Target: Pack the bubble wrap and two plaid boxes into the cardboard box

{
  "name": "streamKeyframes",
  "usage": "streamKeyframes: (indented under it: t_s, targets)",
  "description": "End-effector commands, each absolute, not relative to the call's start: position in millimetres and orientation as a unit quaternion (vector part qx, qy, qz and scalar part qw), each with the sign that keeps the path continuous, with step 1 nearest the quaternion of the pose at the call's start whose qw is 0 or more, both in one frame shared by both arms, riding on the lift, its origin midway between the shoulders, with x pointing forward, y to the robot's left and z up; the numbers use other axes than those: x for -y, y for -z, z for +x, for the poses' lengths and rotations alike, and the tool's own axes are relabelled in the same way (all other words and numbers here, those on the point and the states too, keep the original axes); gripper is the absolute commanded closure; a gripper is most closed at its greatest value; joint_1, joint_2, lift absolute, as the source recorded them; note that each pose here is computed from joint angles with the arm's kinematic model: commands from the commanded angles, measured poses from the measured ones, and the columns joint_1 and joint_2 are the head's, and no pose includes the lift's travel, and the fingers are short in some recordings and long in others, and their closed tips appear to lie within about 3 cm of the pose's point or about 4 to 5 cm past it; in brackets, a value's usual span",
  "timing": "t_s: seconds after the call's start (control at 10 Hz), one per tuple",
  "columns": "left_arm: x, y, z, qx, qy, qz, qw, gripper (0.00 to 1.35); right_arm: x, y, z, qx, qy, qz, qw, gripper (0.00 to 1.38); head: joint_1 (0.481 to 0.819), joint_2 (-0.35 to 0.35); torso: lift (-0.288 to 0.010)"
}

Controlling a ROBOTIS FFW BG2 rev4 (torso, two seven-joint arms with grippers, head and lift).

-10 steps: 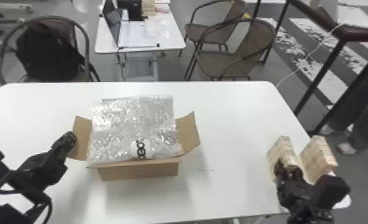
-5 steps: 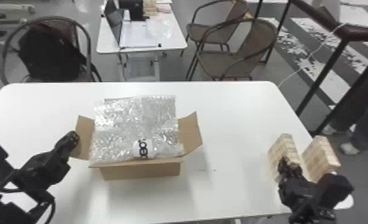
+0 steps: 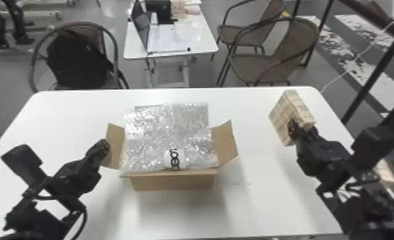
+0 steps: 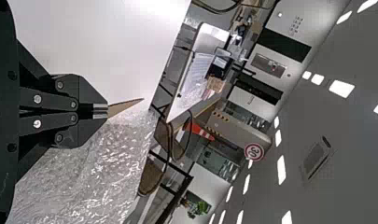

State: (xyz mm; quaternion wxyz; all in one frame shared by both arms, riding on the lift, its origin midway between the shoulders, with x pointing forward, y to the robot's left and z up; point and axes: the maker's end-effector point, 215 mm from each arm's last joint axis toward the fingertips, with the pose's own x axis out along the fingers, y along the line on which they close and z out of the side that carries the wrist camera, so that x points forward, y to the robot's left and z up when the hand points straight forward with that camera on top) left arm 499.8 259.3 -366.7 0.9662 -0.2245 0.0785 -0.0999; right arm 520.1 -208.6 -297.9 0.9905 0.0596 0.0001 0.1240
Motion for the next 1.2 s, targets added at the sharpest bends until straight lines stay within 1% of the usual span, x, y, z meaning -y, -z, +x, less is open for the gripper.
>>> streamKeyframes:
  t_s: [0.0,0.1,0.3,0.4,0.5,0.6,0.8,1.1]
  targets:
    - [-257.3,366.9,500.5,-0.079,0.101,-0.226,0.966,1.21,171.6,252.3,535.4,0.009,-0.186,0.052,0.981,1.07,0.695,0.049,-0.109]
    - [-257.3,366.9,500.5,-0.079,0.101,-0.226,0.966,1.21,145.8,233.0,542.9,0.009,-0.231,0.055,0.971,1.07,0.695,0.066,-0.109]
    - [-255.3,367.9,501.3,-0.081,0.102,-0.224,0.966,1.21,83.0,211.1,548.7,0.001,-0.322,0.064,0.944,1.07,0.695,0.130,-0.109]
    - [-255.0,368.1,502.2,-0.082,0.103,-0.224,0.966,1.21,54.1,209.8,549.3,-0.011,-0.363,0.053,0.930,1.07,0.687,0.162,-0.109]
    - [-252.2,367.8,503.7,-0.083,0.105,-0.223,0.965,1.21,30.5,221.8,547.9,-0.034,-0.400,0.069,0.913,1.07,0.683,0.178,-0.109]
    - [-251.4,367.8,504.2,-0.083,0.106,-0.224,0.965,1.21,11.7,236.8,546.0,-0.058,-0.431,0.094,0.896,1.07,0.679,0.209,-0.109]
    - [-251.5,368.8,504.0,-0.084,0.106,-0.223,0.965,1.21,-9.1,262.6,543.0,-0.106,-0.463,0.097,0.875,1.07,0.692,0.251,-0.109]
    - [-249.8,368.1,505.1,-0.084,0.107,-0.224,0.965,1.21,-34.9,301.8,529.1,-0.171,-0.504,0.121,0.838,1.07,0.695,0.281,-0.109]
